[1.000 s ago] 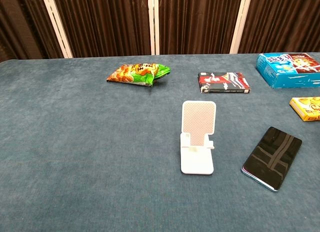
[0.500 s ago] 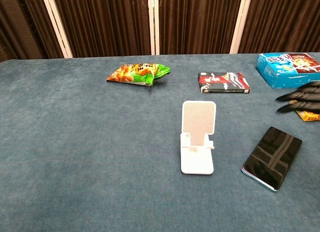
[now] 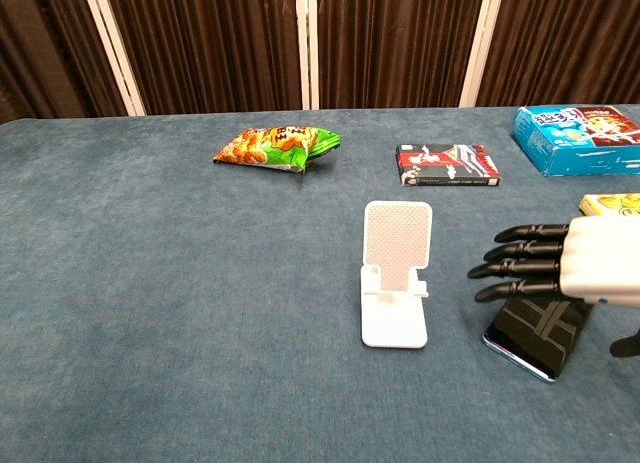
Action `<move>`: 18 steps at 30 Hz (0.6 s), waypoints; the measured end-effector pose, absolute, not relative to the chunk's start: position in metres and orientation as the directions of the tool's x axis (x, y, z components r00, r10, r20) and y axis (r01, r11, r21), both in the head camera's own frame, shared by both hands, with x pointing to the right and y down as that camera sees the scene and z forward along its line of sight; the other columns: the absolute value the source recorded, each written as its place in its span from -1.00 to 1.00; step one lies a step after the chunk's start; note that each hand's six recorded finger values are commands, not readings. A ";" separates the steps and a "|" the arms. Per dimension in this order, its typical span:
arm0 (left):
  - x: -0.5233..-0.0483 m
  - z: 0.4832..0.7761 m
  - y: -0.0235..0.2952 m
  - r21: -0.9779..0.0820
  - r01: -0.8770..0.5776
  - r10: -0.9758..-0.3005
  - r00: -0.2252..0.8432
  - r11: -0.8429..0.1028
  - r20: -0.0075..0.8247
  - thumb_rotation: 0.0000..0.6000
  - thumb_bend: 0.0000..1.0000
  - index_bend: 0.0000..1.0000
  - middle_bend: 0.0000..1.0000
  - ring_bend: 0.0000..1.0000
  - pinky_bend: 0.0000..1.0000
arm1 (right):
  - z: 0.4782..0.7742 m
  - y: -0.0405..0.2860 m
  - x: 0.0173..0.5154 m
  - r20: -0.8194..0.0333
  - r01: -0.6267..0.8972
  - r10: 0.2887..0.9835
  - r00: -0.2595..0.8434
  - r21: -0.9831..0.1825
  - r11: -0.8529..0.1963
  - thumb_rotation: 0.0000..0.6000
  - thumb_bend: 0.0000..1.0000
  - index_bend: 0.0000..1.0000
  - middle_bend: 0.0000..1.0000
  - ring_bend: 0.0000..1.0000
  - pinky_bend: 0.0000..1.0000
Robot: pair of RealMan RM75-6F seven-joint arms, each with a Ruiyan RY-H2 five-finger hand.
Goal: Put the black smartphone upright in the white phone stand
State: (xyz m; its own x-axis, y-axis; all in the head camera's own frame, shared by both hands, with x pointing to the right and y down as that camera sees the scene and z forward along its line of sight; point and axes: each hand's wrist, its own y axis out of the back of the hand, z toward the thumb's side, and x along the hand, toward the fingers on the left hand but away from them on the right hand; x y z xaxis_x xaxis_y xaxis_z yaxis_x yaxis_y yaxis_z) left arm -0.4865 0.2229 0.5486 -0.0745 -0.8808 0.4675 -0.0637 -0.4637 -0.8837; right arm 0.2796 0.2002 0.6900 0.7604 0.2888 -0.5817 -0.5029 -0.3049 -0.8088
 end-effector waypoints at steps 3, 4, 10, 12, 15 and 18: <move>-0.487 0.549 0.222 -0.884 -0.065 -0.881 -0.075 -0.464 0.468 1.00 -1.00 -1.00 -1.00 -1.00 -1.00 | 0.693 0.197 0.277 -0.593 -0.518 0.286 0.752 -0.801 -0.299 1.00 -1.00 -0.87 -0.80 -1.00 -0.96; -0.487 0.548 0.222 -0.884 -0.066 -0.881 -0.075 -0.463 0.468 1.00 -1.00 -1.00 -1.00 -1.00 -1.00 | 0.694 0.195 0.276 -0.598 -0.523 0.288 0.748 -0.798 -0.299 1.00 -1.00 -0.87 -0.80 -1.00 -0.96; -0.488 0.548 0.222 -0.883 -0.068 -0.880 -0.076 -0.464 0.468 1.00 -1.00 -1.00 -1.00 -1.00 -1.00 | 0.702 0.186 0.277 -0.635 -0.566 0.294 0.714 -0.771 -0.292 1.00 -1.00 -0.87 -0.79 -0.98 -0.96; -0.489 0.548 0.222 -0.883 -0.070 -0.880 -0.081 -0.464 0.468 1.00 -1.00 -1.00 -1.00 -1.00 -1.00 | 0.704 0.184 0.278 -0.643 -0.582 0.295 0.707 -0.766 -0.274 1.00 -1.00 -0.87 -0.79 -0.96 -0.96; -0.489 0.549 0.222 -0.883 -0.069 -0.880 -0.082 -0.464 0.469 1.00 -1.00 -1.00 -1.00 -1.00 -1.00 | 0.708 0.184 0.280 -0.657 -0.602 0.286 0.697 -0.754 -0.264 1.00 -1.00 -0.87 -0.79 -0.96 -0.96; -0.488 0.550 0.222 -0.881 -0.066 -0.878 -0.080 -0.468 0.472 1.00 -1.00 -1.00 -1.00 -1.00 -1.00 | 0.712 0.186 0.279 -0.666 -0.613 0.277 0.693 -0.746 -0.260 1.00 -1.00 -0.85 -0.78 -0.95 -0.96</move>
State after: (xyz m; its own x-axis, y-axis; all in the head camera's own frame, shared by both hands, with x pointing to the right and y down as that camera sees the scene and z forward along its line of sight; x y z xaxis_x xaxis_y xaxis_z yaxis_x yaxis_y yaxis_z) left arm -0.4876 0.2216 0.5500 -0.0799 -0.8779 0.4722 -0.0658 -0.4680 -0.8813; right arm 0.2789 0.1858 0.7120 0.6928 0.2766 -0.6659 -0.6133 -0.2598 -0.7459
